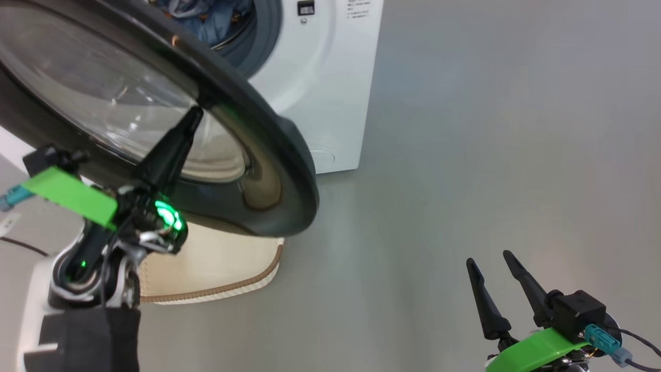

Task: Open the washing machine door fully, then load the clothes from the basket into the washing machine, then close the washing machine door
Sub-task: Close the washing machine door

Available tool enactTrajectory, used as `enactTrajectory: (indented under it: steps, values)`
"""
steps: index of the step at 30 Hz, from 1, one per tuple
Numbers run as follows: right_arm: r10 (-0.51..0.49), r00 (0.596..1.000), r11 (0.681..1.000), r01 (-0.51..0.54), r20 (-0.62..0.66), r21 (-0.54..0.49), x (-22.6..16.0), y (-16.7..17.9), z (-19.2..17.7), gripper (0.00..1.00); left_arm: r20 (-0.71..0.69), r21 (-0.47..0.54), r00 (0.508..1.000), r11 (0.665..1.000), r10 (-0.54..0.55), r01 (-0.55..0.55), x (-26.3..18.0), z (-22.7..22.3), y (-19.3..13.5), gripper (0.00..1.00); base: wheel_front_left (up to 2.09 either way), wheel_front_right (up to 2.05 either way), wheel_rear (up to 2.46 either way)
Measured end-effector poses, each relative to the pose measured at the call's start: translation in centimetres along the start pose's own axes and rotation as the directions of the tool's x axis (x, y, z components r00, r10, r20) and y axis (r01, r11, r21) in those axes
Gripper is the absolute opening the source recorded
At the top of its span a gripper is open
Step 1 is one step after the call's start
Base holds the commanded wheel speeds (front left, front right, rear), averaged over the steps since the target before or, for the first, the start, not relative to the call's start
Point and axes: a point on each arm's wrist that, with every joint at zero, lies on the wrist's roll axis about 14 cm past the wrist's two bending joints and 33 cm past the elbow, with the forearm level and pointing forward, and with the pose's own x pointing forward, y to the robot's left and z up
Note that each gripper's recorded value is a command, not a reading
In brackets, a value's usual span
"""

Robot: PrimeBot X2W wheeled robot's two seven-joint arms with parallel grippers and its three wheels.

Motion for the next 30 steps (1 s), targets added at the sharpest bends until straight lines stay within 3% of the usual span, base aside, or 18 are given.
enactTrajectory:
  steps: [12, 20, 30]
  values:
    - [-0.021, 1.0, 1.0, 0.021, -0.005, 0.0, 0.1, -0.6, -0.3, 1.0, 0.191, 0.077, 0.981, 0.996, 0.032, -0.048, 3.8, 2.0, 1.0, 0.0, 0.0, 0.0, 0.0]
    - [-0.029, 1.0, 1.0, 0.029, -0.004, 0.001, 0.2, -0.9, -0.4, 1.0, 0.202, 0.08, 0.978, 0.995, 0.05, -0.067, 4.9, 1.4, 1.8, 0.0, 0.0, 0.0, 0.0]
    - [-0.03, 0.999, 1.0, 0.03, 0.014, 0.003, 0.3, -0.9, 0.0, 1.0, 0.257, 0.131, 0.966, 0.99, 0.022, -0.057, 4.1, 2.8, 0.3, 0.0, 0.0, 0.0, 0.0]
